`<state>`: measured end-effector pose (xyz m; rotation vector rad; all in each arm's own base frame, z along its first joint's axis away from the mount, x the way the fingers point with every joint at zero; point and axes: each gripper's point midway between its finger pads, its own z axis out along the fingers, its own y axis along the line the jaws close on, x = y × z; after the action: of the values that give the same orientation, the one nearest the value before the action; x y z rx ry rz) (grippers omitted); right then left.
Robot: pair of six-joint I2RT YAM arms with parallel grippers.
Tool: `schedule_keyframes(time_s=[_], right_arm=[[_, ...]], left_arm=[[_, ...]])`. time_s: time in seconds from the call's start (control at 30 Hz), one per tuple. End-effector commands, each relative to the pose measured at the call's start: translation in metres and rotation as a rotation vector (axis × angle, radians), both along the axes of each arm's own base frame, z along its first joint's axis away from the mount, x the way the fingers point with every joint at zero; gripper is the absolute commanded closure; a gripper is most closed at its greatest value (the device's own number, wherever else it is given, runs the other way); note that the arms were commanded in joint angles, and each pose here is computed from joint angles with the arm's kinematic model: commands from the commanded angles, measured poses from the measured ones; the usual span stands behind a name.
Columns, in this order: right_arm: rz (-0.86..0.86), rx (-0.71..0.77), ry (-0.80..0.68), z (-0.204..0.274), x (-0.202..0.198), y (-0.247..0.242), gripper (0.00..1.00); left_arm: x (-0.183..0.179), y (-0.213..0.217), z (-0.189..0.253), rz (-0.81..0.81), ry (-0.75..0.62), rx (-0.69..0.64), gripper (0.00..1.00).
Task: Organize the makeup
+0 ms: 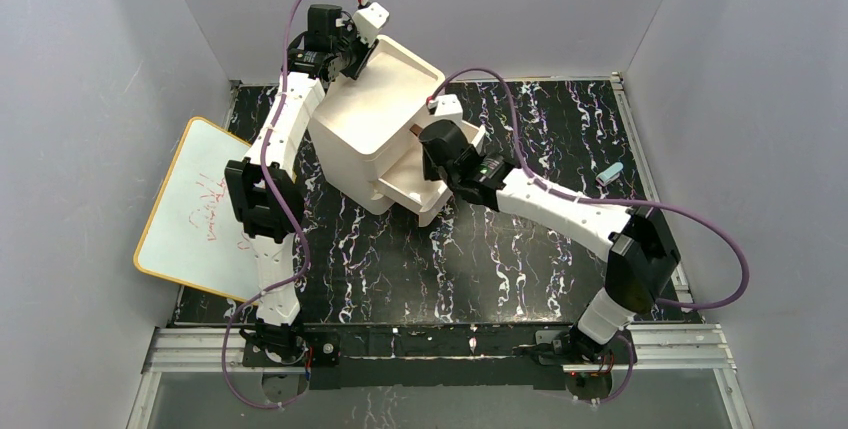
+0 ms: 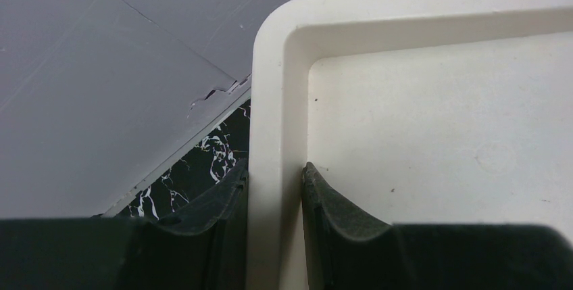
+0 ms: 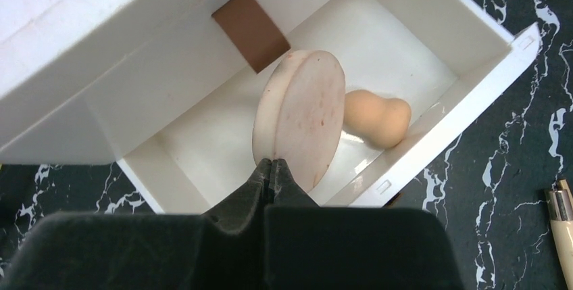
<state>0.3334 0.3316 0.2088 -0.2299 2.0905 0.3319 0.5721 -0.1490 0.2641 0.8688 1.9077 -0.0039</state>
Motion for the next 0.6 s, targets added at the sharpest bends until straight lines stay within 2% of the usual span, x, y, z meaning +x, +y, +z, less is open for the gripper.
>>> schedule_keyframes(time_s=[0.0, 0.1, 0.13, 0.27, 0.3, 0.37, 0.43, 0.57], right_arm=[[0.017, -0.002, 0.039, -0.001, -0.017, 0.008, 0.99], [0.025, -0.027, 0.08, -0.012, -0.026, 0.006, 0.99], [0.037, -0.036, 0.093, -0.015, -0.03, 0.006, 0.92], [0.072, -0.078, 0.126, -0.021, -0.039, 0.006, 0.32], [0.075, -0.083, 0.124, -0.019, -0.039, 0.006, 0.22], [0.071, -0.089, 0.109, -0.012, -0.037, 0.005, 0.14], [0.051, -0.082, 0.069, 0.004, -0.033, 0.0, 0.11], [0.018, 0.009, -0.126, 0.059, -0.027, -0.019, 0.07]], left_arm=[[-0.045, -0.024, -0.098, -0.076, 0.301, 0.114, 1.0], [-0.045, -0.023, -0.096, -0.072, 0.296, 0.115, 1.0], [-0.044, -0.023, -0.095, -0.069, 0.292, 0.116, 1.0], [-0.043, -0.021, -0.095, -0.059, 0.289, 0.119, 1.0], [-0.043, -0.021, -0.095, -0.059, 0.289, 0.118, 1.0], [-0.043, -0.021, -0.095, -0.06, 0.289, 0.118, 1.0], [-0.044, -0.021, -0.094, -0.066, 0.29, 0.116, 1.0], [-0.046, -0.023, -0.092, -0.076, 0.287, 0.114, 1.0]])
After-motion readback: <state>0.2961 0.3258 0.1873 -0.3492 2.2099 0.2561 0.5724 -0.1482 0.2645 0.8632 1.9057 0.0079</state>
